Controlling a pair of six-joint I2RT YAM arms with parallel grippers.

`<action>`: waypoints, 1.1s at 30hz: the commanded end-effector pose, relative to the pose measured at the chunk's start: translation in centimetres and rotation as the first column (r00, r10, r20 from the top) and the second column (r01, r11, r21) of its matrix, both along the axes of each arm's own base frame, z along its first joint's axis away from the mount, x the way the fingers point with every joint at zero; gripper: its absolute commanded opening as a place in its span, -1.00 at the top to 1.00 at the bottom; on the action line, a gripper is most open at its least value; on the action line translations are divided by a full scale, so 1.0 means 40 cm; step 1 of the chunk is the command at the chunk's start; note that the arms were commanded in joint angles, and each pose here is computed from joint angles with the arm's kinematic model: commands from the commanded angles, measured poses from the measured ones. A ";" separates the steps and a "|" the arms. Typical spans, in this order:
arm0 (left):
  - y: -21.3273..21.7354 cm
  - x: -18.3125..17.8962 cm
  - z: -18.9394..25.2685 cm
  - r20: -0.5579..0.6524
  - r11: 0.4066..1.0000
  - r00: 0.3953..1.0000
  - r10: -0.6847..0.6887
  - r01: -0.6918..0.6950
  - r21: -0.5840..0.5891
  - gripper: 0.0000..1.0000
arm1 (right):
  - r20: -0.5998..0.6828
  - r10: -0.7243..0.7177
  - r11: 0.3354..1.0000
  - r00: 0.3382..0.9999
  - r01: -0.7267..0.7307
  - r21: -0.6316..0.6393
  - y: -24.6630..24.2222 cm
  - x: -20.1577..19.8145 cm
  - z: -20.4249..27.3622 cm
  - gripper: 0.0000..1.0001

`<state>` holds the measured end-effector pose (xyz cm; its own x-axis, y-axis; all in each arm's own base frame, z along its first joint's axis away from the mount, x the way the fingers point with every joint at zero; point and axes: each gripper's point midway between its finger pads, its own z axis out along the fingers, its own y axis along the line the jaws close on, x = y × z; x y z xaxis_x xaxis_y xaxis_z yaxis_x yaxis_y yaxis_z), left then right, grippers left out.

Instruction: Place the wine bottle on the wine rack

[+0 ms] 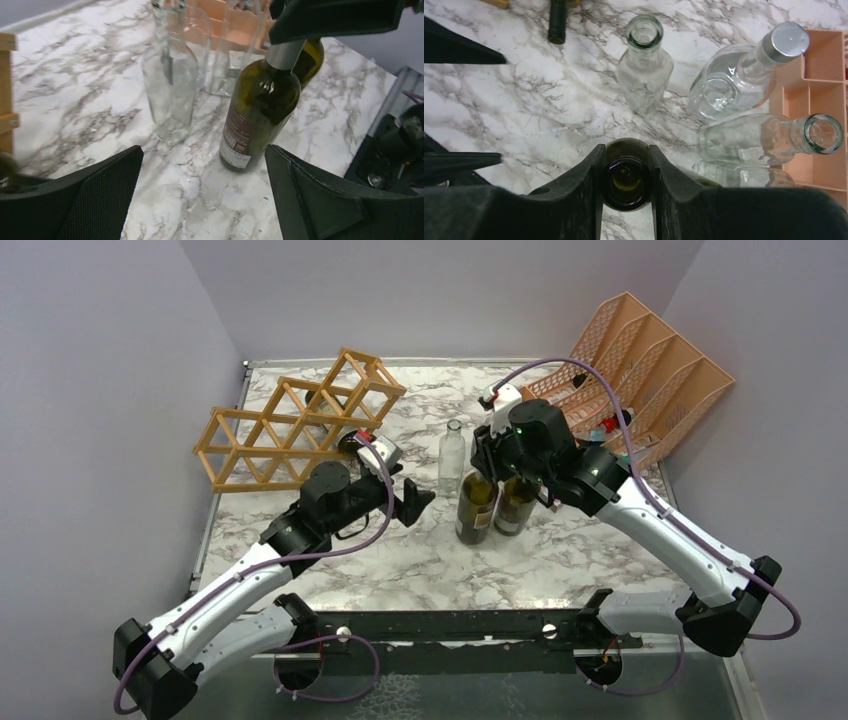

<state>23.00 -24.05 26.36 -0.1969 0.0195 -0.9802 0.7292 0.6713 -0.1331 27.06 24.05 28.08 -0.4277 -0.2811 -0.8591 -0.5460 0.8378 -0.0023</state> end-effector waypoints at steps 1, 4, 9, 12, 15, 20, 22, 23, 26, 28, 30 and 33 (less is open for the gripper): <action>-0.078 -0.054 -0.009 -0.027 0.977 0.981 -0.193 0.189 -0.099 -0.98 | 0.105 0.145 0.973 0.984 -0.161 0.164 0.047 -0.050 0.164 0.97; -0.095 -0.065 -0.028 -0.041 0.965 0.973 -0.226 0.218 -0.146 -0.98 | 0.128 0.188 0.957 0.974 -0.211 0.201 0.059 -0.068 0.197 0.98; -0.113 -0.088 -0.056 -0.040 0.948 0.960 -0.278 0.267 -0.175 -0.98 | 0.156 0.256 0.923 0.954 -0.289 0.254 0.083 -0.098 0.249 0.98; -0.126 -0.104 -0.072 -0.030 0.937 0.948 -0.316 0.306 -0.168 -0.98 | 0.178 0.281 0.901 0.943 -0.323 0.288 0.098 -0.108 0.285 0.98; -0.139 -0.104 -0.086 -0.032 0.938 0.948 -0.315 0.306 -0.165 -0.98 | 0.176 0.278 0.879 0.944 -0.324 0.349 0.117 -0.109 0.315 0.98; -0.132 -0.056 -0.095 0.024 0.971 0.981 -0.193 0.194 -0.142 -0.98 | 0.146 0.263 0.846 0.954 -0.301 0.439 0.148 -0.103 0.338 0.98; -0.126 -0.041 -0.097 0.049 0.978 0.987 -0.153 0.159 -0.138 -0.98 | 0.137 0.255 0.838 0.957 -0.289 0.463 0.154 -0.099 0.344 0.98; -0.124 -0.034 -0.098 0.057 0.980 0.989 -0.138 0.145 -0.135 -0.98 | 0.134 0.252 0.834 0.958 -0.286 0.473 0.158 -0.098 0.346 0.98; -0.133 -0.039 -0.104 0.076 0.978 0.984 -0.160 0.168 -0.125 -0.98 | 0.138 0.237 0.822 0.962 -0.274 0.499 0.160 -0.094 0.359 0.97; -0.146 -0.046 -0.108 0.076 0.973 0.980 -0.186 0.194 -0.122 -0.98 | 0.147 0.240 0.809 0.960 -0.282 0.516 0.164 -0.096 0.368 0.98; -0.156 -0.049 -0.115 0.066 0.971 0.977 -0.201 0.208 -0.118 -0.98 | 0.157 0.255 0.795 0.954 -0.299 0.527 0.171 -0.102 0.372 0.98; -0.153 -0.041 -0.123 0.061 0.976 0.982 -0.181 0.187 -0.114 -0.98 | 0.157 0.259 0.793 0.953 -0.303 0.528 0.172 -0.102 0.371 0.98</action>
